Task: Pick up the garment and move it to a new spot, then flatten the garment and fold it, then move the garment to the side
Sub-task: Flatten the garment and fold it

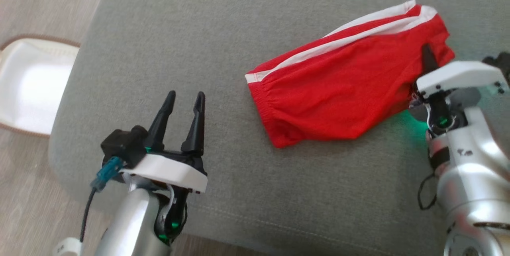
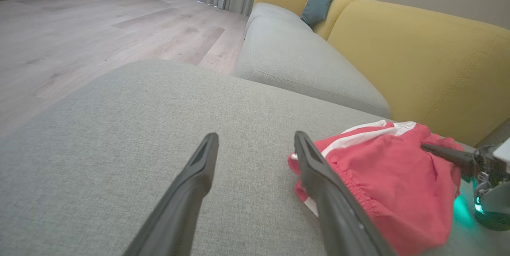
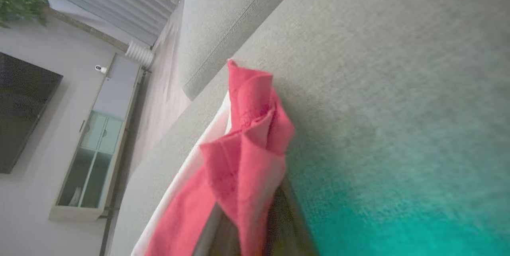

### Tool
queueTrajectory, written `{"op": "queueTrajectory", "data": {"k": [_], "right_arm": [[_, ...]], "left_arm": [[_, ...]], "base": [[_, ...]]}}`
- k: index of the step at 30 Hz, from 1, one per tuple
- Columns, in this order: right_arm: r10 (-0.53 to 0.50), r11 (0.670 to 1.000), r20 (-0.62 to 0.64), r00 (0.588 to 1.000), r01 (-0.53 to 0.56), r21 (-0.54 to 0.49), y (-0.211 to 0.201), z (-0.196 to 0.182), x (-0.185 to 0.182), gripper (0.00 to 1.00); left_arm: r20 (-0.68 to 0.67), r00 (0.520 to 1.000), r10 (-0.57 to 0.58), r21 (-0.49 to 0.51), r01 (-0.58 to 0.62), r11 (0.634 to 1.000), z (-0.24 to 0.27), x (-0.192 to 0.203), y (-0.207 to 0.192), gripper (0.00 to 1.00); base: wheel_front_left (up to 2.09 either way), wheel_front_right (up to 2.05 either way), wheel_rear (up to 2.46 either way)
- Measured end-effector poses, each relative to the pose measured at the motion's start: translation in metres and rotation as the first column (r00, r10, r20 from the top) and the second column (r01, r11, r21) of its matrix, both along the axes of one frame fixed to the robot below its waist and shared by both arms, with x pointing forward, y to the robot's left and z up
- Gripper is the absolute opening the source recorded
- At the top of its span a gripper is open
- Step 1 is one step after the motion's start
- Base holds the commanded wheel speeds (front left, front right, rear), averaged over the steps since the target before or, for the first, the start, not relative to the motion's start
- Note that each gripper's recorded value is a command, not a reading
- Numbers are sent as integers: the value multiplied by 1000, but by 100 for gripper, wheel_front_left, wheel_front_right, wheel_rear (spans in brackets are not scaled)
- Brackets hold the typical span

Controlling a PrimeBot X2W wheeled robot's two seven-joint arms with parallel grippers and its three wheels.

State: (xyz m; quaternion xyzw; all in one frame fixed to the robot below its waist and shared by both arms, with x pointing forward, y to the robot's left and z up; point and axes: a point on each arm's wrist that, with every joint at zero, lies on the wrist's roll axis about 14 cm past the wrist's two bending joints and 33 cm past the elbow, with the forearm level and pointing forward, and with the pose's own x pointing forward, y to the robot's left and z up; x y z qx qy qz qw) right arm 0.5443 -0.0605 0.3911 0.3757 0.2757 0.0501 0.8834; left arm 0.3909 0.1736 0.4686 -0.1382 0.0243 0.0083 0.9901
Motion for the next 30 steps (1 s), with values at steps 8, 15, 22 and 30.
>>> {"op": "queueTrajectory", "data": {"k": [8,15,22,30], "right_arm": [[-171,985,28,985,171,21,-54,2,-37,0],[-341,940,23,940,341,-4,-113,-9,-88,0],[-414,909,-5,910,414,54,-129,-10,-107,0],[-359,931,73,930,351,102,-105,15,-90,0]], "left_arm": [[48,997,-61,-9,61,998,15,4,-21,100],[61,994,-95,-24,97,995,18,-5,-35,100],[86,989,-118,-25,120,992,26,-6,-43,100],[85,991,-100,-17,102,995,27,-11,-36,100]], "base": [[0,0,0],[0,0,0],[0,0,0],[0,0,0]]}}
